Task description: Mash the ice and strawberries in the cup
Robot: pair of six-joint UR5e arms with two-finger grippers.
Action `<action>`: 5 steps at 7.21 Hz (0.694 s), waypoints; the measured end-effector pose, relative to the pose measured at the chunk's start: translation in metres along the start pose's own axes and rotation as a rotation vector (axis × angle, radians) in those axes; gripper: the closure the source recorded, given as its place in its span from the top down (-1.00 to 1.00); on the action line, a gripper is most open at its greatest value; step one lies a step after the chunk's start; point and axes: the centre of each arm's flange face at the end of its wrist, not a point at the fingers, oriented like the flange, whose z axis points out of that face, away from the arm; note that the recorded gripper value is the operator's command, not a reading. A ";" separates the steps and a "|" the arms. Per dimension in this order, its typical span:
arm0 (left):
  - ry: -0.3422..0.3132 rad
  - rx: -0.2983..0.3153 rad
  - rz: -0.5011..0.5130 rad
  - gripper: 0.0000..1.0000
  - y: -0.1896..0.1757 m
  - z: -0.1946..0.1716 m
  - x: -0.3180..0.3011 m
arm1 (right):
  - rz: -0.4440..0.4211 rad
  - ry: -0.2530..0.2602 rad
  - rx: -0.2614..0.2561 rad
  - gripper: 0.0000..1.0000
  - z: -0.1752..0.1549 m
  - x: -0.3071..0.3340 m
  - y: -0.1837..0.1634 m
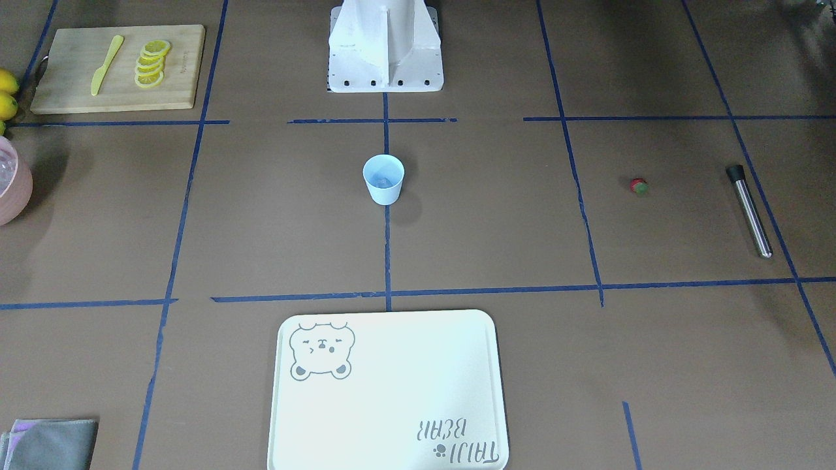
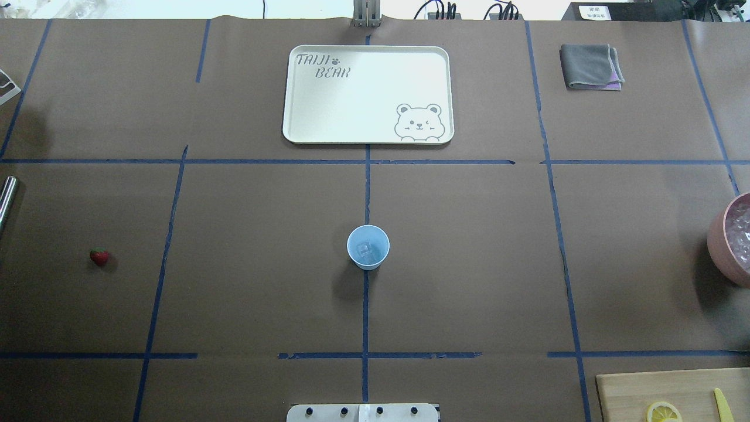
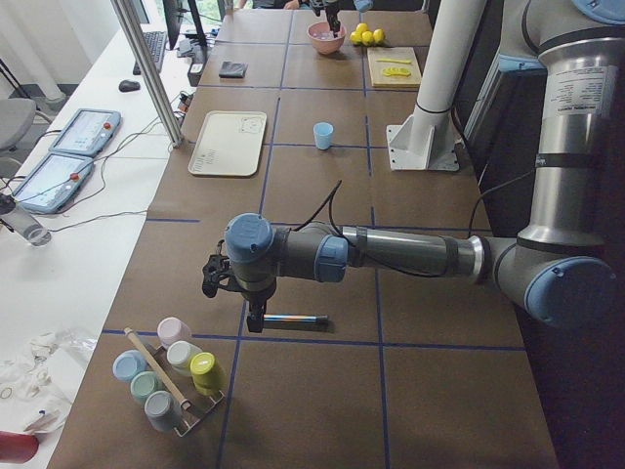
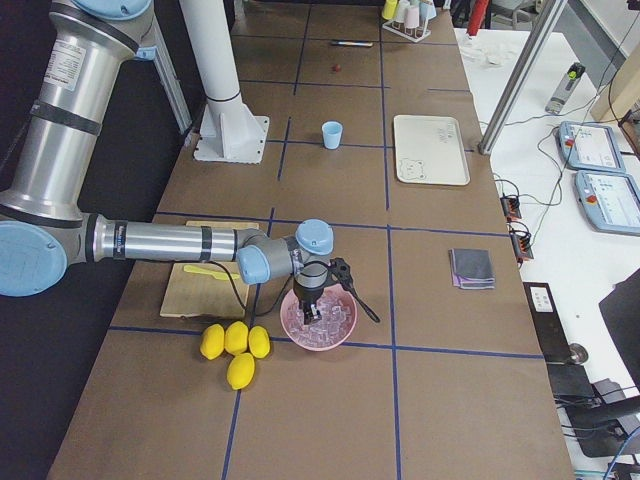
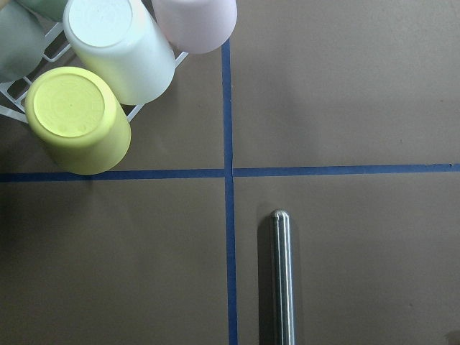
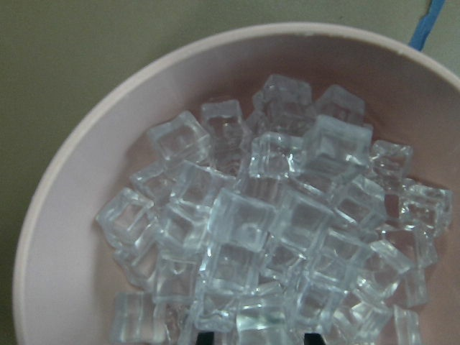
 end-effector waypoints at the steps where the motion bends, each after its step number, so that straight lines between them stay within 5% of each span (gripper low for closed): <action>1: 0.000 0.000 0.000 1.00 0.000 0.000 0.000 | 0.000 0.000 0.000 -0.99 0.000 0.000 0.000; 3: 0.000 0.000 0.000 1.00 0.000 0.000 0.000 | 0.000 -0.005 0.017 -1.00 -0.008 -0.002 -0.002; 5: 0.000 0.001 0.001 1.00 0.000 0.000 0.001 | 0.021 -0.059 0.114 -0.99 -0.060 -0.007 -0.007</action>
